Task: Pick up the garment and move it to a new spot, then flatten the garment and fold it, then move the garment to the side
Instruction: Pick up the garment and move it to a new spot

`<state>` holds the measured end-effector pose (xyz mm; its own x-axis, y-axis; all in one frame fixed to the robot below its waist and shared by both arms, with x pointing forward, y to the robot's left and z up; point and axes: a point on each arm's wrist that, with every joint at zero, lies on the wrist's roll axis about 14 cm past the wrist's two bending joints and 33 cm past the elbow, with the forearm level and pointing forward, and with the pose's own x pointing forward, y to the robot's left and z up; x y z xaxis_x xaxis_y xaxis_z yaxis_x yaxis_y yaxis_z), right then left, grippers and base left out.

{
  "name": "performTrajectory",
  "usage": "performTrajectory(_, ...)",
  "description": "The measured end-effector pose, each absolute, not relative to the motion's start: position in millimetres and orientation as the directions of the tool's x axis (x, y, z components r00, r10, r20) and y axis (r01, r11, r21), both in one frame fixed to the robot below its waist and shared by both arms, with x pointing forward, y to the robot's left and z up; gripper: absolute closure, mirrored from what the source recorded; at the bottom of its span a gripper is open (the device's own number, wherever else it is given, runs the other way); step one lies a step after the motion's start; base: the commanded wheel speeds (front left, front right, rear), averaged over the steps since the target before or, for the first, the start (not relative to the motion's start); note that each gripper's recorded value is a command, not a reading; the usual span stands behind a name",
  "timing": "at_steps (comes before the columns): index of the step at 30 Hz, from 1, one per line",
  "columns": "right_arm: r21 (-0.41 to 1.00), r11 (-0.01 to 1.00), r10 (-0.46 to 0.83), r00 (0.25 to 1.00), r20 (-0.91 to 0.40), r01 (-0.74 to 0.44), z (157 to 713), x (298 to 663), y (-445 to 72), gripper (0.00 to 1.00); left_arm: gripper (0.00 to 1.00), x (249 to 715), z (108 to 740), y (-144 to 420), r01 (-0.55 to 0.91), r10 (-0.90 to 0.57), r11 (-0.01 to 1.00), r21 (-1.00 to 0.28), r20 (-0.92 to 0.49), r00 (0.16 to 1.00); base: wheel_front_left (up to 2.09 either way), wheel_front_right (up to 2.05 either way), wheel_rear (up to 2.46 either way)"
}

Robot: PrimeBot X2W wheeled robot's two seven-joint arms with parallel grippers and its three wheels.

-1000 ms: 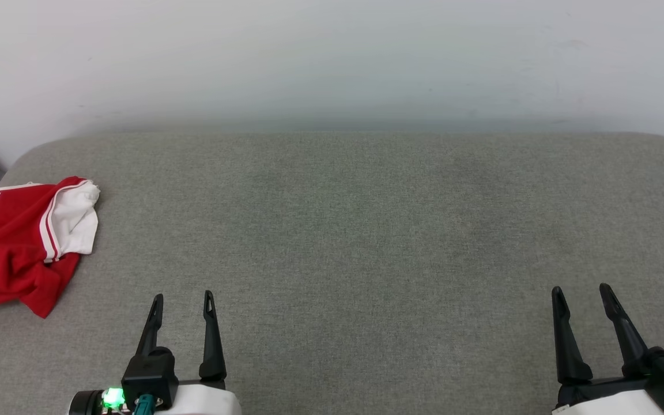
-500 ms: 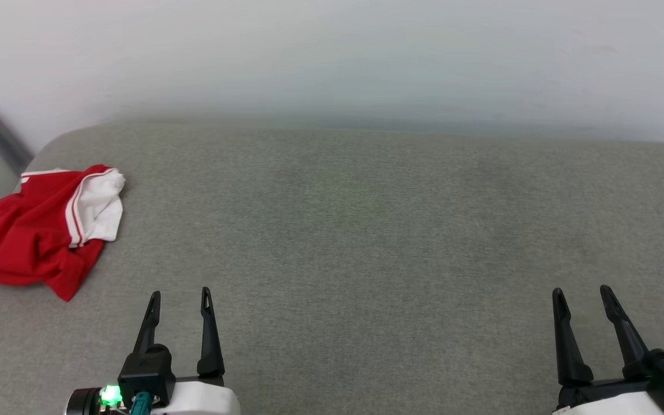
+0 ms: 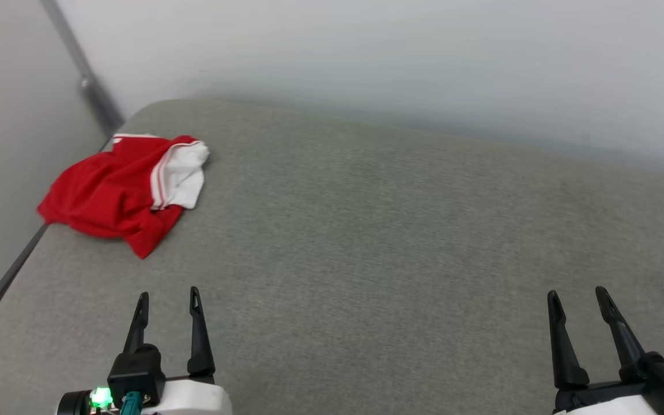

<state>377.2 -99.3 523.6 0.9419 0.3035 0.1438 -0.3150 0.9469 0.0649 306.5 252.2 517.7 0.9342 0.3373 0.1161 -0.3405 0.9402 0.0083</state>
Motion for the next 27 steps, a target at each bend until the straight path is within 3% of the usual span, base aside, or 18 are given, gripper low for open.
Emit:
performTrajectory(15, 0.057, 0.854, 0.505, 0.851, 0.142, -0.516, 523, 387, -24, 0.00, 0.00, 240, 518, 318, -0.580, 0.575, 0.815, 0.009, 0.115, 0.810, 0.00, 0.00, 0.00)
performTrajectory(27, 0.050, 0.825, 0.553, 0.823, 0.130, -0.563, 517, 388, -5, 0.00, 0.00, 225, 517, 333, -0.628, 0.624, 0.778, 0.007, 0.106, 0.774, 0.00, 0.00, 0.00)
